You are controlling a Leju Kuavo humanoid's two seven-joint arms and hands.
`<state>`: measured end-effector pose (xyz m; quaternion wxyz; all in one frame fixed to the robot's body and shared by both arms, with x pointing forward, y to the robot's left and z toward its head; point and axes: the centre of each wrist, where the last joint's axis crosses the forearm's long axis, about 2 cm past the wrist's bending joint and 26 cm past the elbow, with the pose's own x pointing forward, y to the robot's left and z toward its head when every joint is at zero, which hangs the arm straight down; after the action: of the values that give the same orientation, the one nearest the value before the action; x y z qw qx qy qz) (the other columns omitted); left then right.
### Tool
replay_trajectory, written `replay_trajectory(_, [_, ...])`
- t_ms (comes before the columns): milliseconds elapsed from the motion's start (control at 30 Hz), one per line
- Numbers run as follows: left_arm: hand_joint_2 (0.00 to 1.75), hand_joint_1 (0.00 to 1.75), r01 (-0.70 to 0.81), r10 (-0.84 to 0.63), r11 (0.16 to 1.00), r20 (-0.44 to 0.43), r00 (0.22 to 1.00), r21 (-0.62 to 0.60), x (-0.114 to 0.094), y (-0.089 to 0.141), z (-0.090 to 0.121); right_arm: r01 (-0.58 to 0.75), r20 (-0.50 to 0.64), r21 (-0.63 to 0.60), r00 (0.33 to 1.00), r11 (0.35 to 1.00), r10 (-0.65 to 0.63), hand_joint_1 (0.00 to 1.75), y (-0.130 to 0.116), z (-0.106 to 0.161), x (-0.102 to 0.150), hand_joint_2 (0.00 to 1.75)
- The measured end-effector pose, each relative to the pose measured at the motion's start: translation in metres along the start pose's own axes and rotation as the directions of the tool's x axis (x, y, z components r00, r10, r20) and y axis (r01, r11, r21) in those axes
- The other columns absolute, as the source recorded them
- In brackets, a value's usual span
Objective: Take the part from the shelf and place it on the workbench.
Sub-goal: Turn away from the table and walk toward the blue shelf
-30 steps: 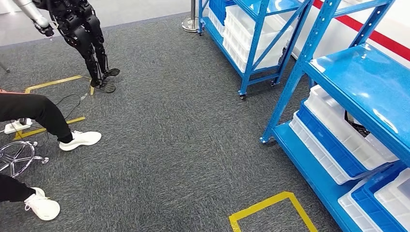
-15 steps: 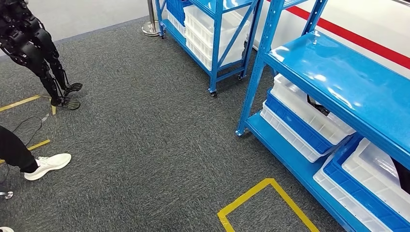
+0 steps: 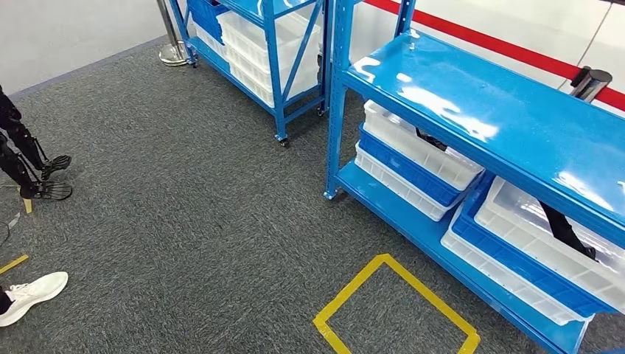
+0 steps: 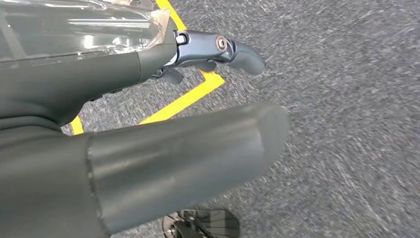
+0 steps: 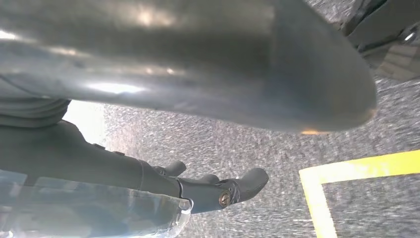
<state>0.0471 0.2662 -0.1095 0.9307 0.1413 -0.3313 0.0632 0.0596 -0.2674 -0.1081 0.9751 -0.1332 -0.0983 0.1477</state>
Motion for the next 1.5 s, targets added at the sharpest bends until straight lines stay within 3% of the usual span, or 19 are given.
replay_trajectory(1500, [0.00, 0.00, 0.023, -0.023, 1.000, 0.022, 0.999, 0.000, 0.0014, 0.0041, -0.0024, -0.003, -0.005, 0.006, 1.000, 1.000, 0.003, 0.00, 0.0039, 0.0012, -0.0004, 0.00])
